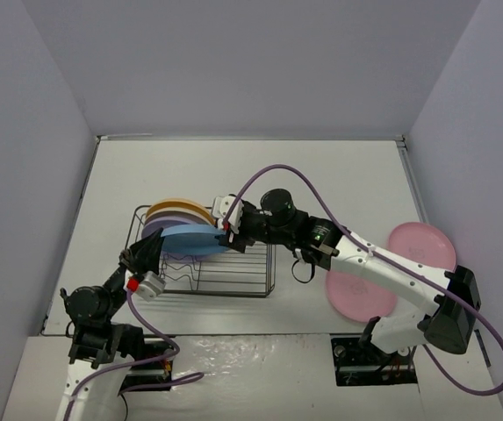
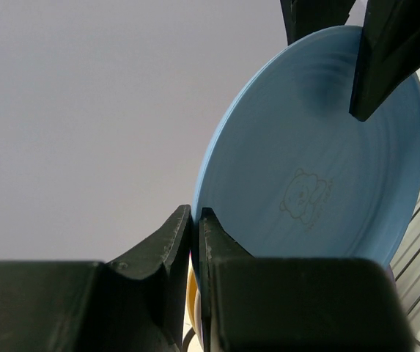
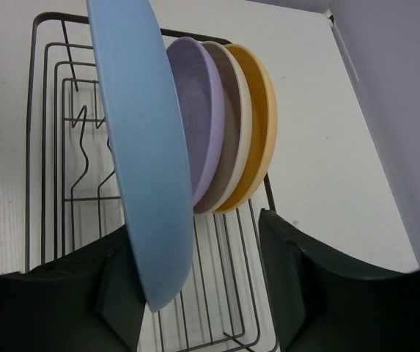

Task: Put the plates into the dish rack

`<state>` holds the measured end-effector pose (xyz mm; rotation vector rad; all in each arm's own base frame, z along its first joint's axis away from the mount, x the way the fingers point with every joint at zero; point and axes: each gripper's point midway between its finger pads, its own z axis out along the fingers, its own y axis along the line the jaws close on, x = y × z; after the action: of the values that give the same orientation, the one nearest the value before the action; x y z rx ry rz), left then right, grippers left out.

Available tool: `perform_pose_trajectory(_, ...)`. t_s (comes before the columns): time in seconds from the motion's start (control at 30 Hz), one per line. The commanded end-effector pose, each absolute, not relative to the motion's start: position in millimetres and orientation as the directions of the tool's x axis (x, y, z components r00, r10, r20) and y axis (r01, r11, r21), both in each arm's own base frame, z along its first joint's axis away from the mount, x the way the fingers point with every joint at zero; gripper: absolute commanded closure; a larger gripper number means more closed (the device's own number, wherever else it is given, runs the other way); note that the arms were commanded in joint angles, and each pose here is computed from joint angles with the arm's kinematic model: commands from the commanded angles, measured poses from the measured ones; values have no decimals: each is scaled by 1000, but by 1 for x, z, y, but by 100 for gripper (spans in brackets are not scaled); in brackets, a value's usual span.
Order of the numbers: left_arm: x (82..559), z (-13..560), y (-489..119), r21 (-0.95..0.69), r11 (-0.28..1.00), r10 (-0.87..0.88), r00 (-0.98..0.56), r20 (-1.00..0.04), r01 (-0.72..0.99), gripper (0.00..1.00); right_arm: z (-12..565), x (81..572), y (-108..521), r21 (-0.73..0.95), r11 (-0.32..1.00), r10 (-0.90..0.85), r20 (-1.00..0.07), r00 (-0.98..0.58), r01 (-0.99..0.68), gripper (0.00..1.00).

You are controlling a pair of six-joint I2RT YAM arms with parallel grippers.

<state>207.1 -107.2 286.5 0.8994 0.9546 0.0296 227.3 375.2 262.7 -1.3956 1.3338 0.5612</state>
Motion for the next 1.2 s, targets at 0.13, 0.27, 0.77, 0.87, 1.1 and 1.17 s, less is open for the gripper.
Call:
perform_pose_trajectory(0.13,189,336,-113,716,637,354,716,-602,286,100,312,229,391,-404,229,-280,-899,338,-886,93)
perform_pose_trajectory(0.27,183,347,-116,704,641,324,724,-609,306,30,315,238,383,-401,296,-290,-902,319,-867,100)
perform_pose_trajectory(0.77,261,436,-103,278,855,87,407,-909,438,3,361,260,328,-381,586,-260,-924,280,-715,100)
perform_pose_trajectory(0.87,284,465,-57,-54,973,-122,300,-946,224,3,363,245,335,-388,532,-235,-922,309,-753,100)
perform_pose_trajectory(1.1,331,394,6,-257,936,-283,-79,-956,-241,3,345,239,367,-473,488,-315,-879,357,-734,100)
perform_pose_trajectory(1.17,338,379,21,-304,905,-350,-114,-930,-298,3,341,240,374,-498,477,-338,-865,372,-725,100)
